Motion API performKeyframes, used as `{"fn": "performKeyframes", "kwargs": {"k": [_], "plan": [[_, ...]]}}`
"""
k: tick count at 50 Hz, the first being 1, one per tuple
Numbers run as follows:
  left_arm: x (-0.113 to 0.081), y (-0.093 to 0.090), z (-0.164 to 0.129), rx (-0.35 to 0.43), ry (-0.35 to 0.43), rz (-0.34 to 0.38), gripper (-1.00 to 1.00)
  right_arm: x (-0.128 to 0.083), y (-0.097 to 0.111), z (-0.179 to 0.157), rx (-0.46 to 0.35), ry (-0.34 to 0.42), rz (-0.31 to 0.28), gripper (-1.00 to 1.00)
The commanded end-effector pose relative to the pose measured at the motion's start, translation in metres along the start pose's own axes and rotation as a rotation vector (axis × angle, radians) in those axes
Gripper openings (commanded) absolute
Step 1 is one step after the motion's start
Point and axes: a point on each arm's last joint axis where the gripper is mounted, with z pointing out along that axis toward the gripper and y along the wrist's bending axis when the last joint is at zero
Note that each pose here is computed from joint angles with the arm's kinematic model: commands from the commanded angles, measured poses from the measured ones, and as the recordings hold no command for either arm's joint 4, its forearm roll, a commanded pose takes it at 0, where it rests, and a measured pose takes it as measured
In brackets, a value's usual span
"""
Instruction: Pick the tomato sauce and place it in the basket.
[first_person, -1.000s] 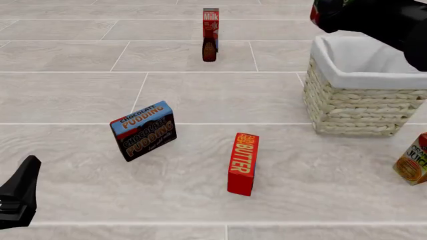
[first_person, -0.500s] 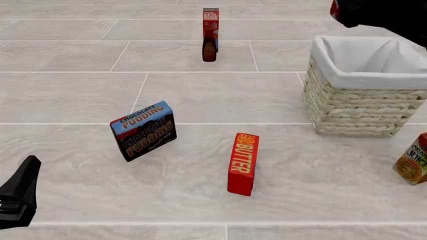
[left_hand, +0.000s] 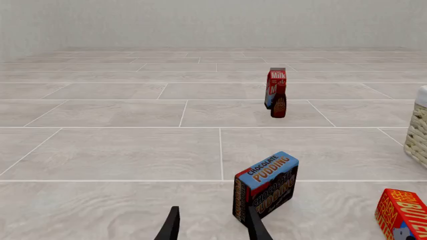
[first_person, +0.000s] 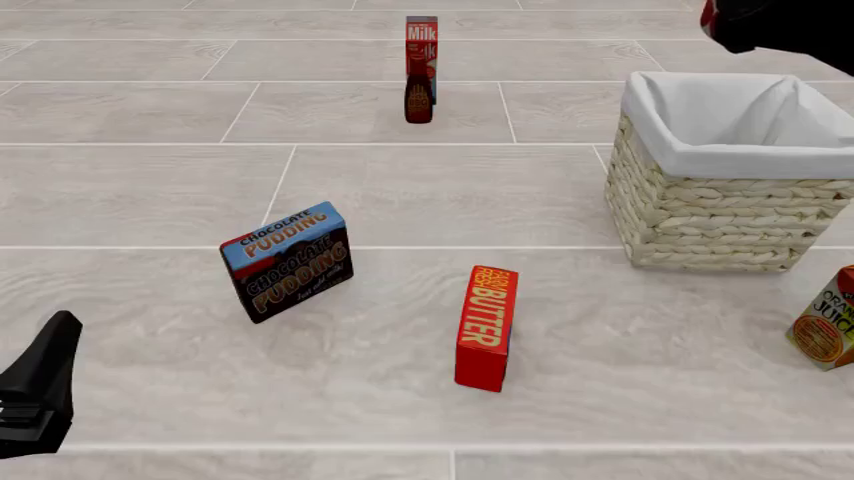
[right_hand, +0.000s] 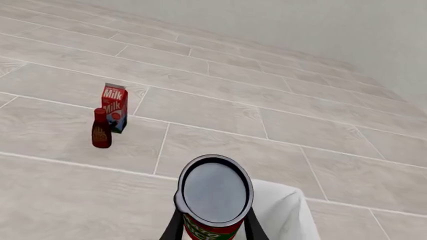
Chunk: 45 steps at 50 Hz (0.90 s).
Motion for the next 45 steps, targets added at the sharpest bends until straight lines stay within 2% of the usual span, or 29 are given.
{"fn": "performKeyframes", "kwargs": {"k": [1, 13, 45], "plan": [[0.0, 0.0, 0.0, 0.0, 0.0, 0.0, 1.0, 0.004, -0.012, 0.0, 0.039, 0.008, 0.023, -1.0], [0.0, 0.0, 0.0, 0.0, 0.0, 0.0, 1.0, 0.009, -0.018, 0.001, 0.063, 0.016, 0.017, -1.0], [0.0, 0.0, 0.0, 0.0, 0.0, 0.0, 1.0, 0.03, -0.039, 0.015, 0.129, 0.06, 0.053, -1.0]]}}
